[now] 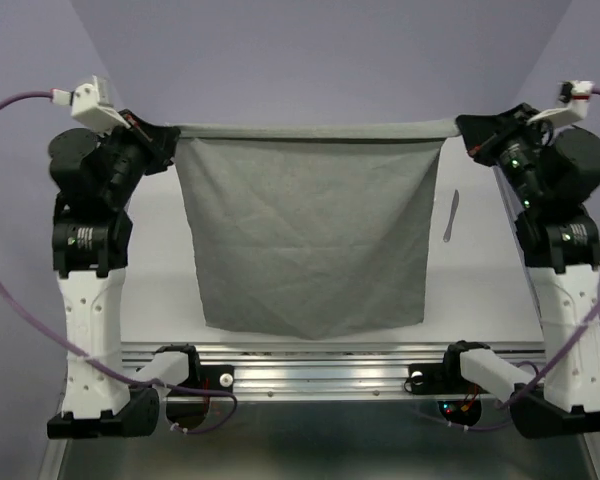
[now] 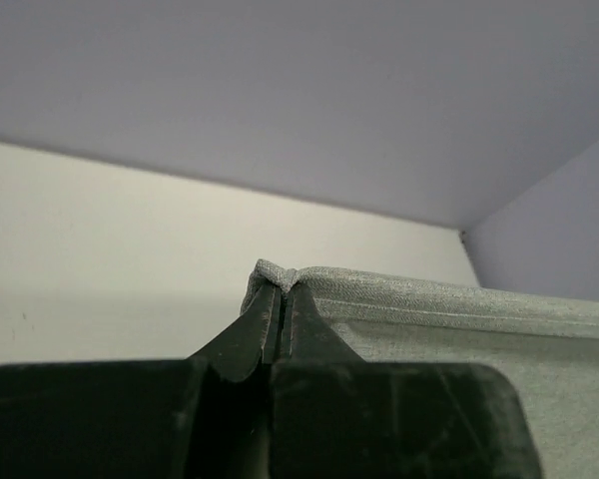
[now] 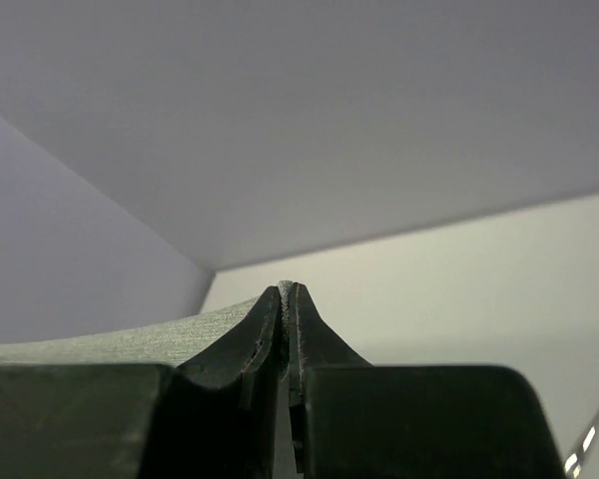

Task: Fold the napkin into a case and place the utensils inside
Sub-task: Flatten out the napkin at the center of the board.

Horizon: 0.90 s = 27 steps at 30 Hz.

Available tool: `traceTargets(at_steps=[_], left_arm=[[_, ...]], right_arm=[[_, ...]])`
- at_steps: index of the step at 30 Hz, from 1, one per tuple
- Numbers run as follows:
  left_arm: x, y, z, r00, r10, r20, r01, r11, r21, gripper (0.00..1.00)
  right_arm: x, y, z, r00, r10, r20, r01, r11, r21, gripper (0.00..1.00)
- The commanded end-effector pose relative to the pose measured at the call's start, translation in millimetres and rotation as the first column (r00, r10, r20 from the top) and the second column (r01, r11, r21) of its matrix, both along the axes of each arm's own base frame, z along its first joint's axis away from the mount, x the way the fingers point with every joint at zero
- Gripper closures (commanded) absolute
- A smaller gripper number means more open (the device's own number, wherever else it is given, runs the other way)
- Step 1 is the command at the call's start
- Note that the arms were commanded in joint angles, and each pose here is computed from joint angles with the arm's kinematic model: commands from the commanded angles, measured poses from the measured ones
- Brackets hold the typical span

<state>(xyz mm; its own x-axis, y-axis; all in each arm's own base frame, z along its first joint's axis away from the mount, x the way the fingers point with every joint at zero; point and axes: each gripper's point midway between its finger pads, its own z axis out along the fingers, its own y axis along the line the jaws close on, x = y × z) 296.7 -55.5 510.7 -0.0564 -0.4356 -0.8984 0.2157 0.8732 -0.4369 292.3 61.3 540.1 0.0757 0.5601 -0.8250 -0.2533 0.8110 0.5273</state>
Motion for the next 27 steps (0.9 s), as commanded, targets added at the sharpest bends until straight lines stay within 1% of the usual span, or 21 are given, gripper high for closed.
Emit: traceTargets(at_steps=[1, 2, 5, 6, 7, 8, 9, 11, 12, 13, 14, 15, 16, 17, 18, 19, 20, 21, 22, 24, 27], left_arm=[[57, 21, -91, 0.978, 0.099, -0.182, -0.092, 0.995, 0.047, 1.0], [61, 19, -91, 0.98, 0.092, -0.177, -0.086, 0.995, 0.043, 1.0], [89, 18, -148, 0.953, 0.083, -0.292, -0.077, 0.996, 0.032, 1.0], [96, 18, -168, 0.939, 0.081, -0.335, -0.076, 0.997, 0.03, 1.0], [111, 18, -192, 0.919, 0.081, -0.385, -0.076, 0.997, 0.027, 1.0], [118, 17, -205, 0.907, 0.074, -0.414, -0.074, 0.997, 0.016, 1.0], [132, 17, -231, 0.88, 0.073, -0.47, -0.075, 0.997, 0.015, 1.0], [150, 16, -244, 0.865, 0.068, -0.497, -0.076, 0.997, 0.003, 1.0], [163, 16, -269, 0.83, 0.07, -0.554, -0.079, 0.997, 0.008, 1.0], [170, 17, -277, 0.818, 0.071, -0.571, -0.081, 0.997, 0.008, 1.0], [177, 17, -283, 0.808, 0.072, -0.585, -0.083, 0.997, 0.009, 1.0], [191, 18, -293, 0.793, 0.077, -0.604, -0.086, 0.996, 0.013, 1.0], [197, 19, -300, 0.785, 0.079, -0.614, -0.089, 0.996, 0.015, 1.0], [203, 20, -305, 0.779, 0.085, -0.621, -0.095, 0.995, 0.018, 1.0], [213, 20, -301, 0.784, 0.085, -0.615, -0.096, 0.995, 0.016, 1.0], [219, 20, -320, 0.758, 0.083, -0.647, -0.095, 0.995, 0.017, 1.0], [225, 20, -323, 0.755, 0.081, -0.651, -0.096, 0.995, 0.013, 1.0], [233, 18, -318, 0.764, 0.073, -0.641, -0.089, 0.996, 0.007, 1.0], [240, 18, -333, 0.746, 0.069, -0.662, -0.088, 0.996, 0.005, 1.0], [253, 16, -339, 0.743, 0.058, -0.667, -0.079, 0.997, 0.0, 1.0], [260, 14, -344, 0.73, 0.046, -0.682, -0.068, 0.998, -0.006, 1.0]], right_arm=[[56, 3, -78, 0.985, 0.001, -0.171, 0.001, 1.0, 0.009, 0.99], [64, 6, -93, 0.98, 0.013, -0.2, -0.011, 1.0, 0.011, 0.99], [100, 19, -152, 0.945, 0.075, -0.319, -0.064, 0.997, 0.043, 0.99], [112, 21, -161, 0.941, 0.084, -0.326, -0.071, 0.996, 0.051, 0.99], [131, 24, -191, 0.917, 0.088, -0.39, -0.07, 0.996, 0.06, 0.99], [141, 23, -205, 0.906, 0.083, -0.414, -0.065, 0.996, 0.058, 0.99], [153, 24, -215, 0.902, 0.08, -0.424, -0.061, 0.996, 0.057, 0.99], [186, 23, -248, 0.873, 0.064, -0.483, -0.045, 0.998, 0.05, 0.99], [197, 24, -257, 0.864, 0.062, -0.499, -0.049, 0.998, 0.04, 0.99], [207, 25, -265, 0.857, 0.063, -0.511, -0.051, 0.998, 0.038, 0.99], [223, 26, -293, 0.828, 0.063, -0.558, -0.049, 0.998, 0.04, 0.99], [235, 28, -287, 0.836, 0.069, -0.544, -0.056, 0.998, 0.04, 0.99], [243, 29, -295, 0.829, 0.071, -0.555, -0.059, 0.997, 0.04, 0.99], [255, 30, -317, 0.807, 0.07, -0.586, -0.057, 0.998, 0.041, 0.99], [263, 30, -324, 0.802, 0.069, -0.593, -0.055, 0.998, 0.041, 0.99], [273, 30, -317, 0.813, 0.068, -0.579, -0.053, 0.998, 0.042, 0.99], [280, 31, -322, 0.809, 0.068, -0.583, -0.053, 0.998, 0.042, 0.99], [289, 31, -342, 0.789, 0.067, -0.61, -0.052, 0.998, 0.042, 0.99], [298, 32, -334, 0.802, 0.068, -0.594, -0.051, 0.998, 0.045, 0.99], [310, 32, -350, 0.788, 0.066, -0.612, -0.048, 0.998, 0.045, 0.99], [320, 34, -346, 0.795, 0.069, -0.603, -0.048, 0.998, 0.052, 0.99]])
